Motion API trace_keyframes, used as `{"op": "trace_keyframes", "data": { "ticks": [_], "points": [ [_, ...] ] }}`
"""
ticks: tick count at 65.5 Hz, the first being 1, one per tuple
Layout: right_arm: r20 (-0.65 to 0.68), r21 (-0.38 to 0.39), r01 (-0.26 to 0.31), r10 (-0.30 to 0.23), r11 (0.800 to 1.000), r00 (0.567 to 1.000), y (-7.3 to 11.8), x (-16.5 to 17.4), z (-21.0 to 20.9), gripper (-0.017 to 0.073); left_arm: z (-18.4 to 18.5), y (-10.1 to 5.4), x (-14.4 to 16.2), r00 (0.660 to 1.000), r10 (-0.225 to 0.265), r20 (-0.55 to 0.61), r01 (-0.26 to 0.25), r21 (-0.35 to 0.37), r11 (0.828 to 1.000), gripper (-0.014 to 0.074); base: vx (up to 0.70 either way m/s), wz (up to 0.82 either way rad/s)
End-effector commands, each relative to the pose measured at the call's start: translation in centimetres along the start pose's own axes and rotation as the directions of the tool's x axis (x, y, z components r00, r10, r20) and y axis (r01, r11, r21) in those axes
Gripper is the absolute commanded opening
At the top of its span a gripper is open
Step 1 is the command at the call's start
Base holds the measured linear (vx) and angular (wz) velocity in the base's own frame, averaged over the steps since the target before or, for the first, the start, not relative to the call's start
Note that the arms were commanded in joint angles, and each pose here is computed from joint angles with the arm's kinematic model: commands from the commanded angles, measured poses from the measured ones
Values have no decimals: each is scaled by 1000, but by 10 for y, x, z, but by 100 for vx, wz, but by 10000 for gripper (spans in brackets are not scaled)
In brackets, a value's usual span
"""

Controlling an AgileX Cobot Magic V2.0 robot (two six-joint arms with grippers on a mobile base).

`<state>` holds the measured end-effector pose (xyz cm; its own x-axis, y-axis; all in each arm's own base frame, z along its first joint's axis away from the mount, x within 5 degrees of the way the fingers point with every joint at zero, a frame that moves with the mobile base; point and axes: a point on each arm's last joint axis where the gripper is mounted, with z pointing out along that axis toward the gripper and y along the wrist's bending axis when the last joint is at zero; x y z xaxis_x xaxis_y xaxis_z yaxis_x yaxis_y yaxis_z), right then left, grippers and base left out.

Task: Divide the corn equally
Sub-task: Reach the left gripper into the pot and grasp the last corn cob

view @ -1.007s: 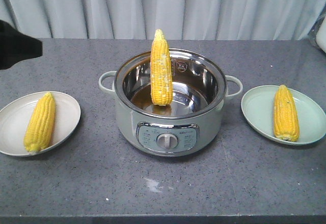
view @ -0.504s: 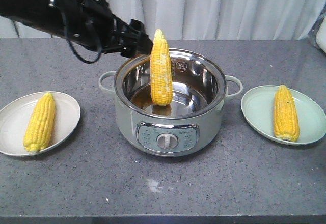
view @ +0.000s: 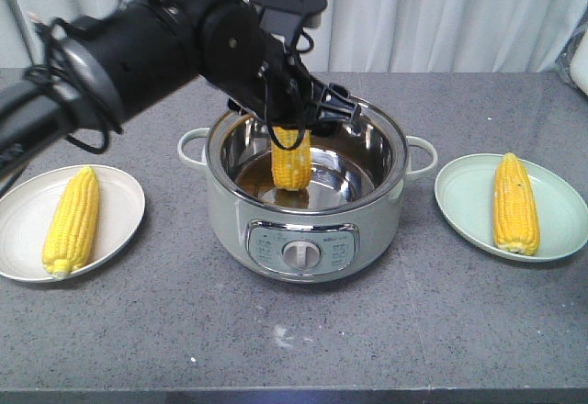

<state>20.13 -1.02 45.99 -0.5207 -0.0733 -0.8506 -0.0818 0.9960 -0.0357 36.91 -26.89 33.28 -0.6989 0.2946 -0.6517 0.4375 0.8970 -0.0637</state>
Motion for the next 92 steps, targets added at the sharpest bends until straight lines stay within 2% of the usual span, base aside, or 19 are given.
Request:
{"op": "trace_keyframes", "data": {
  "ticks": [1,7,14,38,55,66,84,92],
  "points": [
    [112,22,4,-7,1000,994,-1,-12,-11,136,-20,3,-15,994,-34,105,38,-36,999,587,0,0],
    [112,22,4,-7,1000,994,-1,-12,-11,136,-11,7,-13,994,-52,92,60,-80,995,587,0,0],
    [112,22,4,-7,1000,994,-1,-12,-11,136,-3,7,-11,995,-58,82,66,-92,994,587,0,0],
    [112,22,4,-7,1000,994,-1,-12,-11,136,17,6,-7,992,-97,75,103,-86,991,587,0,0],
    [114,23,4,-7,1000,993,-1,-12,-11,136,23,5,-7,992,-98,79,104,-82,991,568,0,0],
    [114,23,4,-7,1000,993,-1,-12,-11,136,22,5,-8,991,-98,91,105,-75,992,461,0,0],
    [114,23,4,-7,1000,993,-1,-12,-11,136,22,5,-8,991,-97,93,104,-75,992,165,0,0],
    [114,23,4,-7,1000,993,-1,-12,-11,136,12,5,-11,989,-97,111,105,-70,992,85,0,0]
  ]
}}
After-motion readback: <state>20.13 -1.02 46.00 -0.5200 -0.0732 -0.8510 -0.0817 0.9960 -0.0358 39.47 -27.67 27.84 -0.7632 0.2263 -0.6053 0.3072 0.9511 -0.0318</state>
